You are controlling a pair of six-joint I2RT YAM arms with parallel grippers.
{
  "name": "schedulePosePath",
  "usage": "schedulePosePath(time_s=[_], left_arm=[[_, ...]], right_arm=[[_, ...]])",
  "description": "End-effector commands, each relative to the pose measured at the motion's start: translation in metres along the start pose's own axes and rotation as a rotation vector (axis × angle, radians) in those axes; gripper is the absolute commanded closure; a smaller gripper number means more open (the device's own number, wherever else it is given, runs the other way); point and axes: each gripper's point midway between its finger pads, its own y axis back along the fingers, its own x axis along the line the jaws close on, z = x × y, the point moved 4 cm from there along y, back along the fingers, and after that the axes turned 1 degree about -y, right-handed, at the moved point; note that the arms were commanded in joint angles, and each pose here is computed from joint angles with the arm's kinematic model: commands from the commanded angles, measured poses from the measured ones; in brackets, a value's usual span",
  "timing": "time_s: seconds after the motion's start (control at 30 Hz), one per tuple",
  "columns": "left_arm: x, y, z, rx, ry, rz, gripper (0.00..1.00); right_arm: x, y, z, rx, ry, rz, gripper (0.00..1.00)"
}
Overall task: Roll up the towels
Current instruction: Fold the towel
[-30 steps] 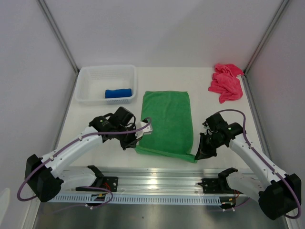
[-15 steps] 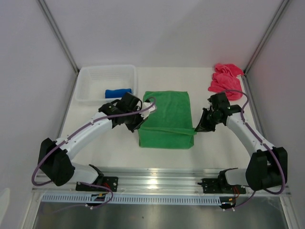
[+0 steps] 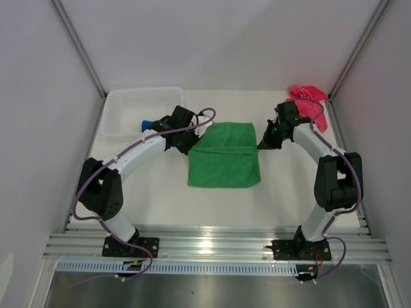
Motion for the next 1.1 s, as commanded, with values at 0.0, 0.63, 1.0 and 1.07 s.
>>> schedulePosePath(time_s=[0.0,0.63,1.0,1.07], left_arm=[[0.029,-0.002,0.032,-0.085,0.013,0.098,0.99],[0.076,-0.05,0.061,-0.068,0.087,0.216,0.99],[0.09,-0.081,0.067,-0.041,0.115,0.274,0.99],[0.093,-0.085,0.068,-0.038,0.121,0.284,0.99]], right_arm=[[0.011,0.003,0.039,-0.107,0.039,0.006,1.0],[0.013,-0.035,0.105,-0.161,0.016,-0.034,1.0],[0.013,-0.064,0.11,-0.152,-0.022,-0.01,1.0],[0.01,-0.072,0.11,-0.141,-0.038,-0.009,1.0]])
